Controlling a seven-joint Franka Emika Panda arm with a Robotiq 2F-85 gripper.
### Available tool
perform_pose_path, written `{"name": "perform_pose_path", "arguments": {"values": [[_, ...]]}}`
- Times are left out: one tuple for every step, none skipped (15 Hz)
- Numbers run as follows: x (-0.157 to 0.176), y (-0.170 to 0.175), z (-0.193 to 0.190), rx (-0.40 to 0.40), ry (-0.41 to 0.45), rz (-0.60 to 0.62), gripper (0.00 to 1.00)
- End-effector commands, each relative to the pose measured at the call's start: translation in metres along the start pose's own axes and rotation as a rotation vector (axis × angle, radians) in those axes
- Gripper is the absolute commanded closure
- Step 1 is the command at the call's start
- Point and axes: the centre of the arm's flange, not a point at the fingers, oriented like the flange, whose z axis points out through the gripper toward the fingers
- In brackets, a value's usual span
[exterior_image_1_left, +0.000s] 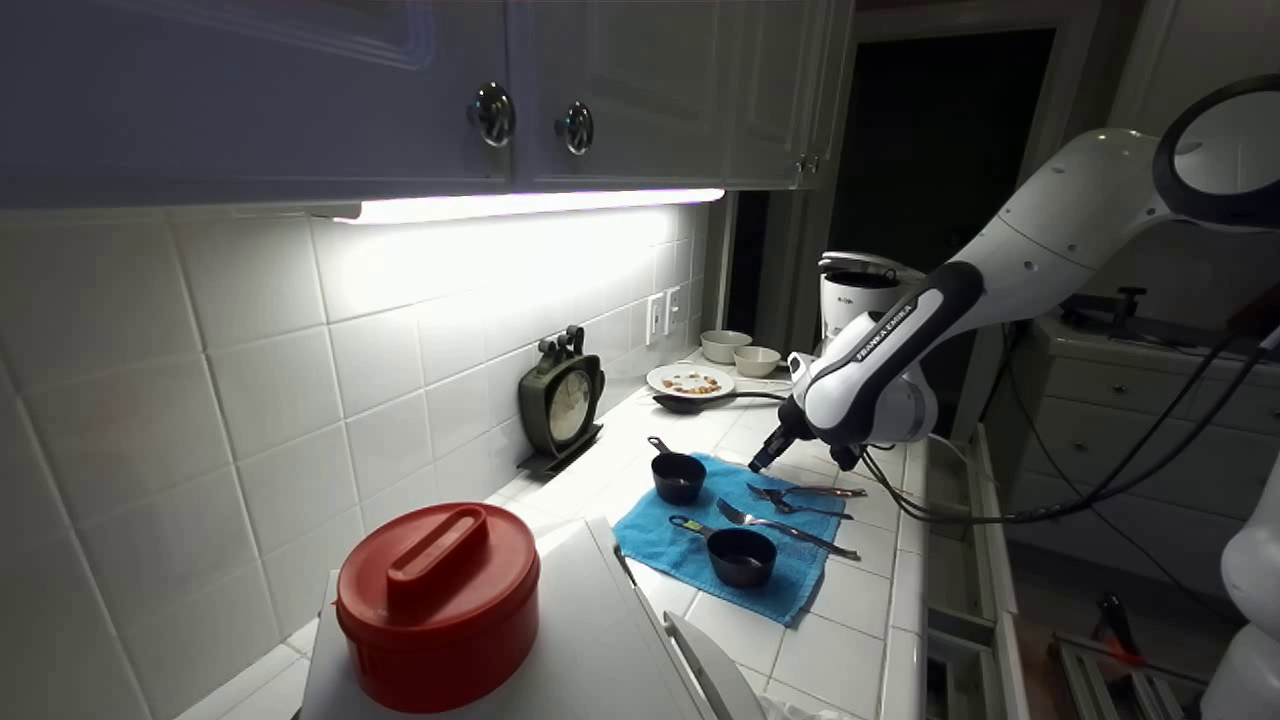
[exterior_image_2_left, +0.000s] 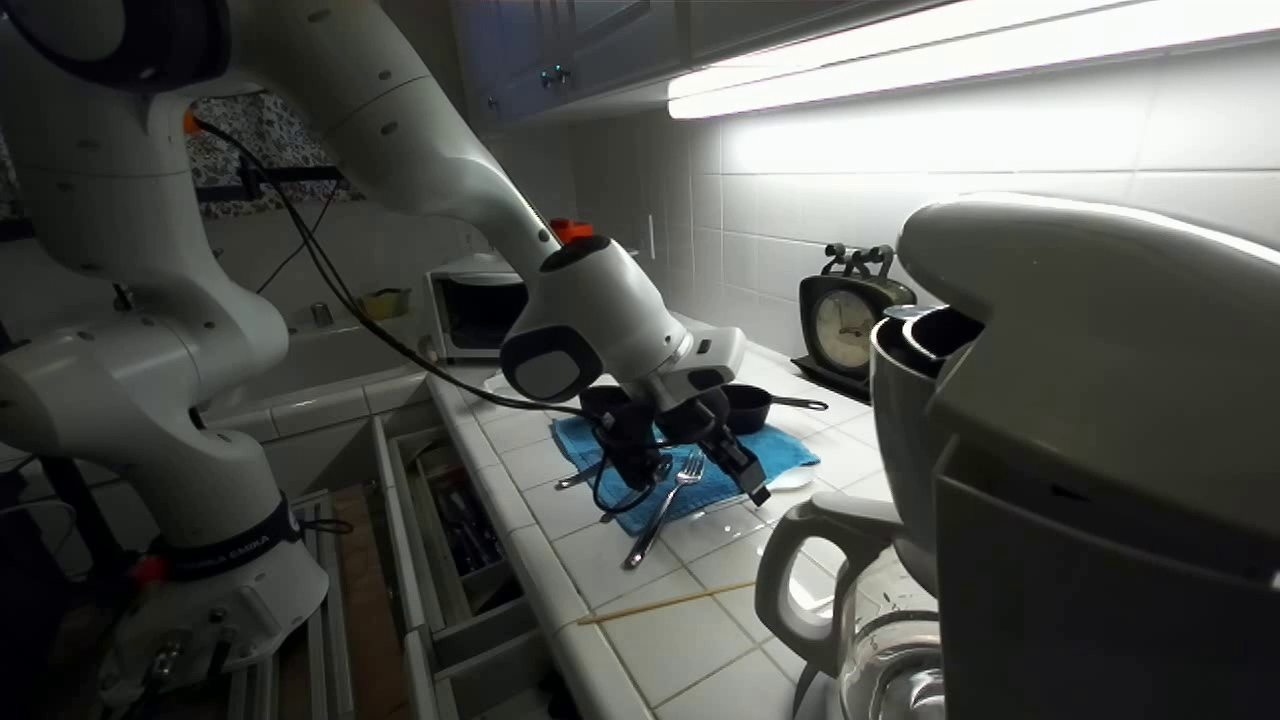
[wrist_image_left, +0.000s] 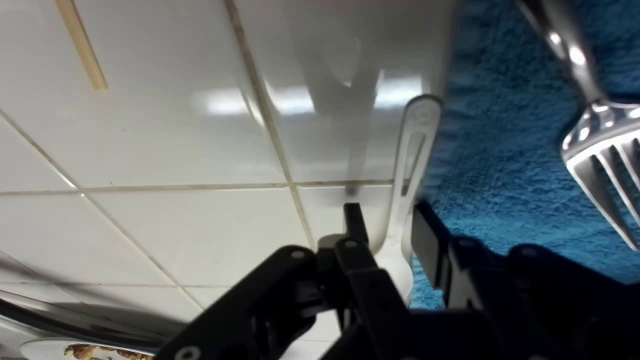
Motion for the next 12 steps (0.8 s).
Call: {"name": "perform_pose_path", "arguments": {"values": [[0.0007,-0.0008,0.0127,0.0,0.002,-0.003,0.85],[0.0007,-0.001,0.0129,-0.001,0.001,-0.003,0.88],[0.0007,-0.0012,0.0131,0.0,0.001,-0.004,0.9],[0.0008,-0.0022,0.0137,0.002,0.0,-0.005,0.94],[0.0008,-0.0033,0.0144,0.004,-0.001,-0.007,0.96],[0.0012,-0.0043,0.0147,0.005,-0.001,-0.009,0.96],[0.0018,-0.0043,0.0148,0.005,0.001,-0.009,0.94],[0.002,-0.0041,0.0151,0.006,0.002,-0.008,0.94],[0.0018,-0.0041,0.015,0.007,0.002,-0.008,0.93],[0.0025,-0.004,0.0133,0.008,0.005,-0.009,0.92],[0.0024,-0.0038,0.013,0.008,0.006,-0.009,0.93],[0.0032,-0.0035,0.0111,0.009,0.01,-0.007,0.93]]}}
